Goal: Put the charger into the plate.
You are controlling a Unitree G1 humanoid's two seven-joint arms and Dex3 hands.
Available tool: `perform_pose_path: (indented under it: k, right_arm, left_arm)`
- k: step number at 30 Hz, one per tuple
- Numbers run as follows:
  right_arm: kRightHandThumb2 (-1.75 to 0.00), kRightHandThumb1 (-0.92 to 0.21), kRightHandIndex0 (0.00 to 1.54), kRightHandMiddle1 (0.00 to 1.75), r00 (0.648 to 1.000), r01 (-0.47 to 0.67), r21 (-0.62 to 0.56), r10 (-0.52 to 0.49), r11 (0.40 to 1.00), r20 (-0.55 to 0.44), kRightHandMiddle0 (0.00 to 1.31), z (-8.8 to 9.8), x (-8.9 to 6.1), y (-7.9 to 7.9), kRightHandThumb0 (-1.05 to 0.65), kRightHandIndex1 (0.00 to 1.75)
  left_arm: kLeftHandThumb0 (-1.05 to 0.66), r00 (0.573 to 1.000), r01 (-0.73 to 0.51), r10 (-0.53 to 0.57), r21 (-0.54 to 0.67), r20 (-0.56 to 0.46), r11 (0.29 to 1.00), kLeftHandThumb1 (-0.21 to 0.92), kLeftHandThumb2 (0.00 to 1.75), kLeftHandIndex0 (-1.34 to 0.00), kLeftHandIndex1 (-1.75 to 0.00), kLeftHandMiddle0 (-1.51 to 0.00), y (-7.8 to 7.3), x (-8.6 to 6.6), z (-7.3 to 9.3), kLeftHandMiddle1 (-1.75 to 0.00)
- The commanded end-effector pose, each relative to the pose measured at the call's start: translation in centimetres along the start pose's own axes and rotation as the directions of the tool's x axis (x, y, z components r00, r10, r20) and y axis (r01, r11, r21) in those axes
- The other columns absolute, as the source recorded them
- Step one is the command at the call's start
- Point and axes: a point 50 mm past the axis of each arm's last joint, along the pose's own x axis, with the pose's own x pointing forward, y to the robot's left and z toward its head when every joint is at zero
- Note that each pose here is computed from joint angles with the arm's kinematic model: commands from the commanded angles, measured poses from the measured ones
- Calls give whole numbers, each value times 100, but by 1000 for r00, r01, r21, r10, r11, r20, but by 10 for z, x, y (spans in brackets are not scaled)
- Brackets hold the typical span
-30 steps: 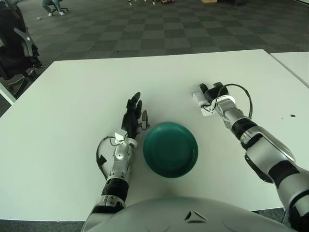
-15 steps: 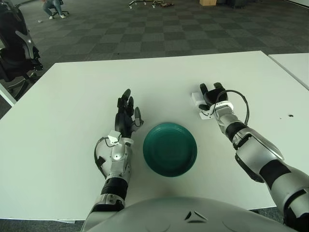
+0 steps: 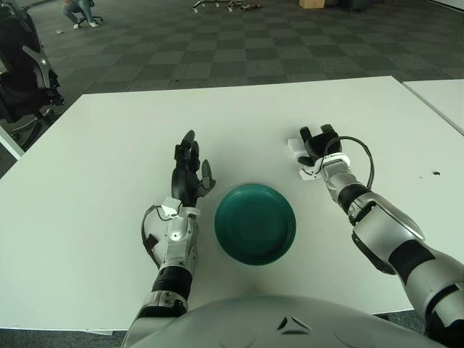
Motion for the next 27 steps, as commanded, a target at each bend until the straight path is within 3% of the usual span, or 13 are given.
perform_pose_path:
  k: [1,11,16,21,27]
  right_arm:
    - [-86,-92,46,45,892,-400,1,389,917,230,0,73,-70,91,-98,6]
    - [-84,-92,49,60,858,-453,-13,440,892,264,0,71,-68,90,-102,8]
    - [-77,-92,44,45,809,-546,46,512,837,289,0,68,-68,92,-102,6]
    - [-73,-92,38,36,777,-594,63,552,802,302,0,66,-64,89,-103,3]
    - [-75,-92,26,12,741,-651,114,594,751,314,0,65,-62,87,-102,1]
  left_arm:
    - [-79,926,-217,165,-120,-339,969,92,95,0,-59,-19,-17,-88,-53,-1]
    - [-78,910,-243,170,-154,-379,958,92,95,0,-62,-22,-18,-96,-56,-2]
    - [-80,907,-255,166,-190,-387,948,92,95,0,-58,-20,-21,-101,-53,-1]
    - [-81,901,-263,167,-200,-399,944,92,94,0,-58,-20,-21,-103,-52,0]
    - [-81,897,-260,167,-183,-410,948,92,93,0,-64,-21,-16,-106,-49,-1]
